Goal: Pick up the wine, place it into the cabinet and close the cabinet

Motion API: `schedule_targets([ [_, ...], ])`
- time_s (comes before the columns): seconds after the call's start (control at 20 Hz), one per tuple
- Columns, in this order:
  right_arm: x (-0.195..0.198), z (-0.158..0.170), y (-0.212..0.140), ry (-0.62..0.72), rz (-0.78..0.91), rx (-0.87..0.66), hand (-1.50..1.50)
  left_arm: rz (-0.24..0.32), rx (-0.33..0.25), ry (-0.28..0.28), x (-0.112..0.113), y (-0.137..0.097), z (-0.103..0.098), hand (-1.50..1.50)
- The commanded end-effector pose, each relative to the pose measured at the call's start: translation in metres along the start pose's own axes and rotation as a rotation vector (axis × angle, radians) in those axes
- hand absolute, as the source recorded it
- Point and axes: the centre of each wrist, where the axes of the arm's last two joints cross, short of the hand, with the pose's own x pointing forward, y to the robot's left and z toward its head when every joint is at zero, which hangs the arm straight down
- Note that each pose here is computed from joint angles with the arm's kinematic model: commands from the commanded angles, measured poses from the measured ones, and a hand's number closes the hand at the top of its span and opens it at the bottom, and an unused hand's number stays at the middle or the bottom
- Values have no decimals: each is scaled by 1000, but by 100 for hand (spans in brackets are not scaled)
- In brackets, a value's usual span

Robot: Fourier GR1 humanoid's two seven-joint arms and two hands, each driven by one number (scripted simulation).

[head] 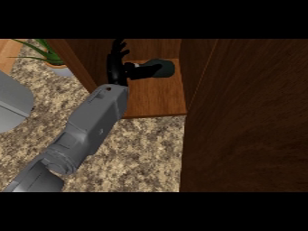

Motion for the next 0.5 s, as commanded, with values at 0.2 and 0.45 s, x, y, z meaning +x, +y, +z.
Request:
schedule_targets([
  [0.2, 33, 20, 2, -67, -61, 24, -150, -73, 61, -19, 2, 34, -25, -150],
  [0.45, 25, 15, 1, -66, -47, 40, -150, -49, 37, -47, -12, 39, -20, -150],
])
